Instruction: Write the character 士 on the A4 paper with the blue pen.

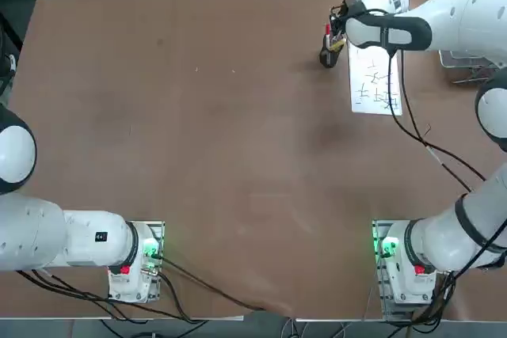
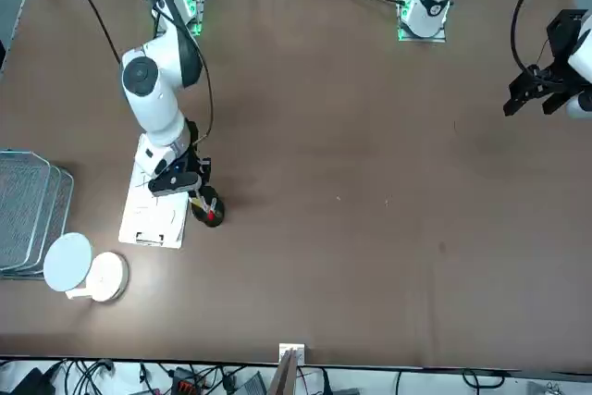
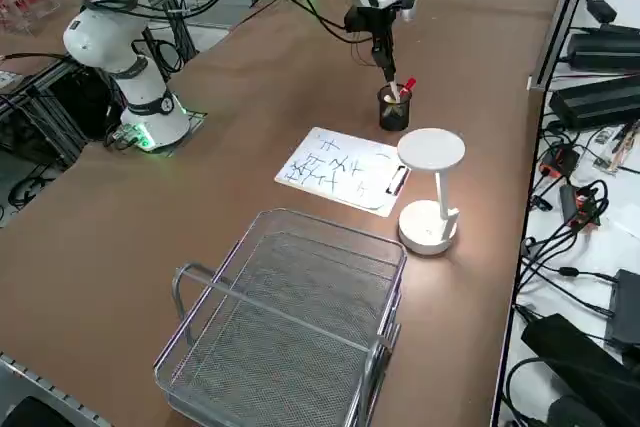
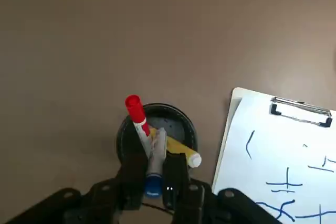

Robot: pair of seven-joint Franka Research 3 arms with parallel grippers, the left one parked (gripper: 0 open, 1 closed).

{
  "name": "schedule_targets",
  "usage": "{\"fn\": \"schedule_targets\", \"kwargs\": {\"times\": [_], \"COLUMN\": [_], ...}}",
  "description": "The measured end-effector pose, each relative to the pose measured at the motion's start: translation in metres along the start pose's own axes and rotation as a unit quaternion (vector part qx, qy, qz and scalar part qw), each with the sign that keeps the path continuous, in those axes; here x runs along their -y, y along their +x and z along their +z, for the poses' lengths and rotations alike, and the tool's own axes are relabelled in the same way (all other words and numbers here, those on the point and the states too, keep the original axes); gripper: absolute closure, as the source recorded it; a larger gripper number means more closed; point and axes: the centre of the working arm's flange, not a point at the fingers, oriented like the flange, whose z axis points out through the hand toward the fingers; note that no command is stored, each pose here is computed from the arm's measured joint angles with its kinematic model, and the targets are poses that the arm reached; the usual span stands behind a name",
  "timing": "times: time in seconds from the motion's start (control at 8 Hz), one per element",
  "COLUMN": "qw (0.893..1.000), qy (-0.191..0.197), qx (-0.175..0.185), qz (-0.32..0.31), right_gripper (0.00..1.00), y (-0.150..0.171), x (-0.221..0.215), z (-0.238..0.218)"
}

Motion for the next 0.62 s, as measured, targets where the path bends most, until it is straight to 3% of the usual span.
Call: {"fn": "schedule_targets", "kwargs": {"times": [0.62], "qw": [1.0], "qy": [-0.003], "qx": [0.011], "qz": [-0.001], "right_gripper": [0.79], "y": [-0.005], "x": [-0.001], "z": [0.023]}}
